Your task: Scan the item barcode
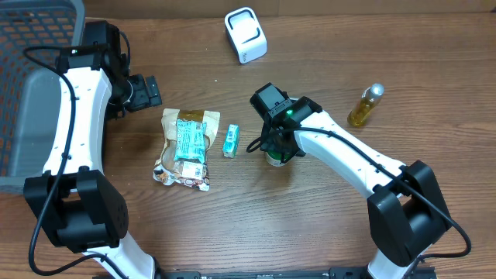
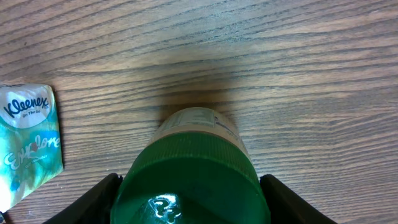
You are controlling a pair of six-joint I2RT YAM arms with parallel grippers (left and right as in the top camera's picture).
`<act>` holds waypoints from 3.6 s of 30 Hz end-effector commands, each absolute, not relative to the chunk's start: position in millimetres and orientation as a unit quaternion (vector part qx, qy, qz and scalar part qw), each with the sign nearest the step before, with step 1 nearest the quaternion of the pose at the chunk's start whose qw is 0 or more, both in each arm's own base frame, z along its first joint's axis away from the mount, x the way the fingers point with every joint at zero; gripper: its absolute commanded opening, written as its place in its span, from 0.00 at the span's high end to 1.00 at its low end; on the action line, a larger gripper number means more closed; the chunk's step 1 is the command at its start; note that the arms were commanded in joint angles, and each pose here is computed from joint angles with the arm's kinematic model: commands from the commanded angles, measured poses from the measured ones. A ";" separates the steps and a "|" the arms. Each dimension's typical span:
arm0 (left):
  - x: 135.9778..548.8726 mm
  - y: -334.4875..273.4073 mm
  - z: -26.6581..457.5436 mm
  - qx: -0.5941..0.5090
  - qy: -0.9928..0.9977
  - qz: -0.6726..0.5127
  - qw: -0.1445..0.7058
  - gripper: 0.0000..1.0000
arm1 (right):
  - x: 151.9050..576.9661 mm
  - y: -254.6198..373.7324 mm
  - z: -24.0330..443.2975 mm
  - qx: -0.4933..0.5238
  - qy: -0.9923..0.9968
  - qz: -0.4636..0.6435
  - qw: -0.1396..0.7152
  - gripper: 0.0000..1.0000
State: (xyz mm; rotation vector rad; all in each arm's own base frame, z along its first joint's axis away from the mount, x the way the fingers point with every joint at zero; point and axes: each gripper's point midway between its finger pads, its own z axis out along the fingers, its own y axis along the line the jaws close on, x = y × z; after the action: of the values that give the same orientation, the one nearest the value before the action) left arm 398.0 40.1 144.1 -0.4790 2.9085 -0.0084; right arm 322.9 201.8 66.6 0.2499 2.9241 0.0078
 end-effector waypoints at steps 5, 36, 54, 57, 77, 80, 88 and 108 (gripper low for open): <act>397.3 36.2 145.1 -0.151 0.984 -0.006 0.098 0.00 | 327.0 199.4 69.9 0.090 0.990 0.002 0.108 0.36; 397.3 36.2 145.1 -0.151 0.984 -0.006 0.098 0.00 | 331.1 201.8 82.0 0.056 0.992 0.002 0.112 0.00; 397.3 36.2 145.1 -0.151 0.984 -0.006 0.098 0.00 | 331.6 211.2 73.6 0.056 0.992 0.029 0.110 0.00; 397.3 36.2 145.1 -0.151 0.984 -0.006 0.098 0.00 | 331.6 211.2 73.6 0.055 0.992 0.029 0.110 0.00; 397.3 36.2 145.1 -0.151 0.984 -0.006 0.098 0.01 | 332.0 211.4 73.6 0.056 0.992 0.029 0.111 0.00; 397.3 36.2 145.1 -0.151 0.984 -0.006 0.098 0.01 | 333.0 212.1 73.9 0.056 0.992 0.031 0.113 0.00; 397.3 36.2 145.1 -0.151 0.984 -0.006 0.098 0.00 | 333.7 212.5 71.2 0.056 0.991 0.033 0.116 0.00; 397.3 36.2 145.1 -0.151 0.984 -0.006 0.098 0.00 | 333.5 212.5 53.1 0.056 0.990 0.039 0.124 0.00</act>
State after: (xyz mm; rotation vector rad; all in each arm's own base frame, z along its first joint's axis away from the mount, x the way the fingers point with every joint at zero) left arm 398.0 40.1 144.1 -0.4790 2.9085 -0.0084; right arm 331.2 215.3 54.3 0.1581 2.8921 0.1147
